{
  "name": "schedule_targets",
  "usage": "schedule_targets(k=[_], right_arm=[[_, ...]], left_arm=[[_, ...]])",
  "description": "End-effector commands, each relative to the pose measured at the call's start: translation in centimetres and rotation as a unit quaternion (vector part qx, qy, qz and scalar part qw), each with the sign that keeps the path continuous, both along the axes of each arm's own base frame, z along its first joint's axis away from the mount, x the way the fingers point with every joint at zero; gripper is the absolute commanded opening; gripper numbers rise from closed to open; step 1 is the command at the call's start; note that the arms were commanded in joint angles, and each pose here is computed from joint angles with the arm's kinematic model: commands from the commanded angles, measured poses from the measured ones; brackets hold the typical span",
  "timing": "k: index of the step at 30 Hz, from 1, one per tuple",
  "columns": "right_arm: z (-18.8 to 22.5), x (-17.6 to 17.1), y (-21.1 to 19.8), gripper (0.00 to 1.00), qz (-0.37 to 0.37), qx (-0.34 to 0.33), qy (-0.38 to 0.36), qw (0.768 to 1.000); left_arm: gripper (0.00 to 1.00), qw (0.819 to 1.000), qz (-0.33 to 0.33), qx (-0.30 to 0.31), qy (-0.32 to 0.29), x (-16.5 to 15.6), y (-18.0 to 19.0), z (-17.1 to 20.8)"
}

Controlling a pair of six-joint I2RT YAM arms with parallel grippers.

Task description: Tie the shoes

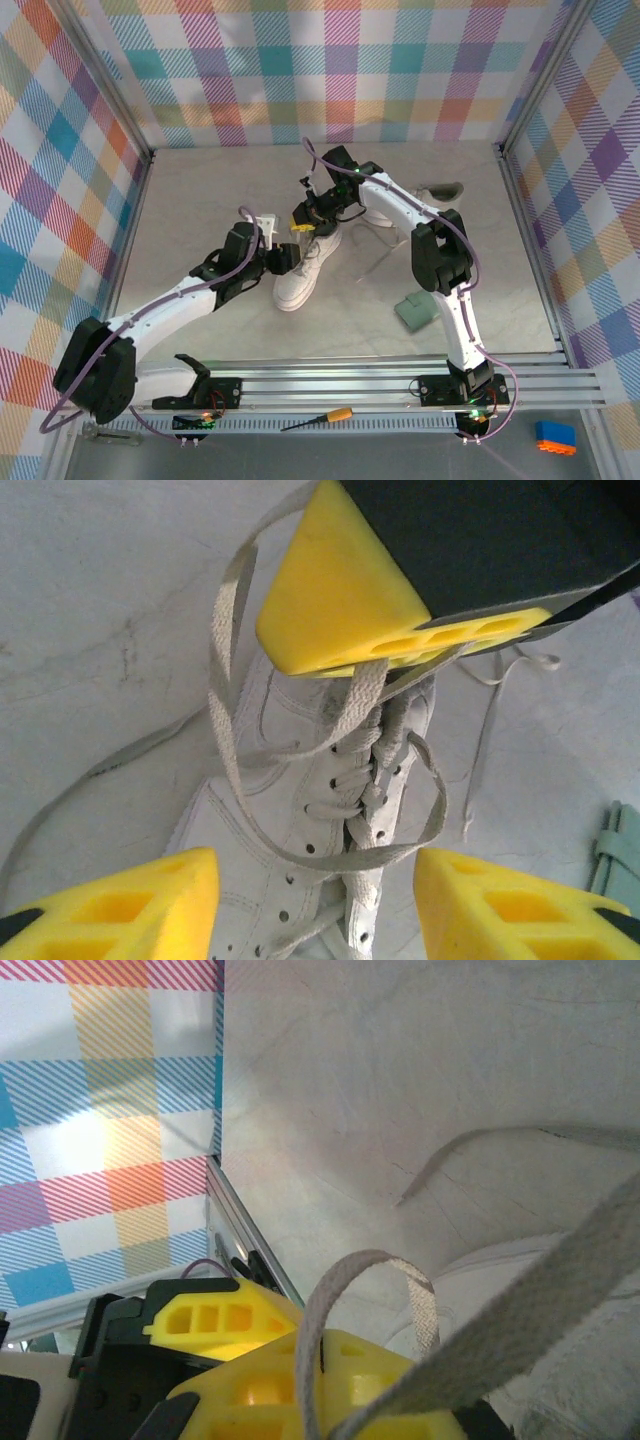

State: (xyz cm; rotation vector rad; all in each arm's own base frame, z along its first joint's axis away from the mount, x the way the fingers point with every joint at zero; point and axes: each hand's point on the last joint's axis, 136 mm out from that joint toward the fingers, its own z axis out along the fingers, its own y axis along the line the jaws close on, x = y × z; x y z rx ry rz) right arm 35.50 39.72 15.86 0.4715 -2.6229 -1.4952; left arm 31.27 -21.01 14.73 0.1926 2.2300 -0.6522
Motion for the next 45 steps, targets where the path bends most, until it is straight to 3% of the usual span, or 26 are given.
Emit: schedule_targets(k=[1, 10, 15, 19, 22, 25, 28, 31, 34, 38, 42, 45], right_arm=[[0.9, -0.6, 0.5, 0.0, 0.006, 0.026, 0.032, 0.999], [1.1, -0.7, 0.6, 0.0, 0.006, 0.031, 0.042, 0.999], [1.1, -0.7, 0.6, 0.0, 0.005, 0.034, 0.047, 0.998], [1.1, -0.5, 0.5, 0.0, 0.001, 0.031, 0.044, 0.999], [1.0, -0.1, 0.3, 0.0, -0.005, 0.024, 0.035, 0.999], [1.0, 0.4, 0.2, 0.0, -0.009, 0.013, 0.014, 1.0], [1.2, 1.2, -0.1, 0.22, -0.016, 0.001, -0.012, 1.0], [1.7, 1.9, -0.4, 0.38, -0.025, -0.01, -0.041, 0.999], [2.4, 2.5, -1.3, 0.48, -0.04, -0.033, -0.078, 0.996], [3.0, 3.1, -3.3, 0.51, -0.07, -0.068, -0.127, 0.987], [3.0, 3.2, -6.3, 0.51, -0.114, -0.118, -0.19, 0.968], [3.8, 2.6, -8.3, 0.51, -0.144, -0.119, -0.25, 0.95]], left_arm=[[0.56, 0.999, -0.026, -0.004, -0.045, 1.5, -1.6, 2.0], [0.55, 0.999, -0.013, 0.02, -0.047, 4.2, -2.3, 1.1], [0.37, 0.999, 0.0, 0.026, -0.043, 4.9, -2.3, 0.4], [0.12, 0.999, 0.009, 0.021, -0.044, 4.7, -1.9, 0.8], [0.0, 0.999, 0.013, 0.02, -0.047, 4.3, -1.6, 1.4], [0.0, 0.999, 0.013, 0.019, -0.044, 3.5, -1.1, 1.9], [0.0, 0.999, 0.009, 0.01, -0.033, 2.3, -0.8, 2.1], [0.0, 1.0, -0.002, -0.004, -0.017, 1.0, -0.8, 2.2], [0.0, 1.0, 0.0, -0.014, -0.003, -0.2, -0.4, 2.3], [0.0, 0.999, -0.001, -0.029, 0.015, -1.7, 0.0, 2.5], [0.0, 0.999, -0.008, -0.043, 0.029, -2.8, -0.5, 3.2], [0.0, 0.998, -0.007, -0.05, 0.038, -3.4, -1.0, 4.0]])
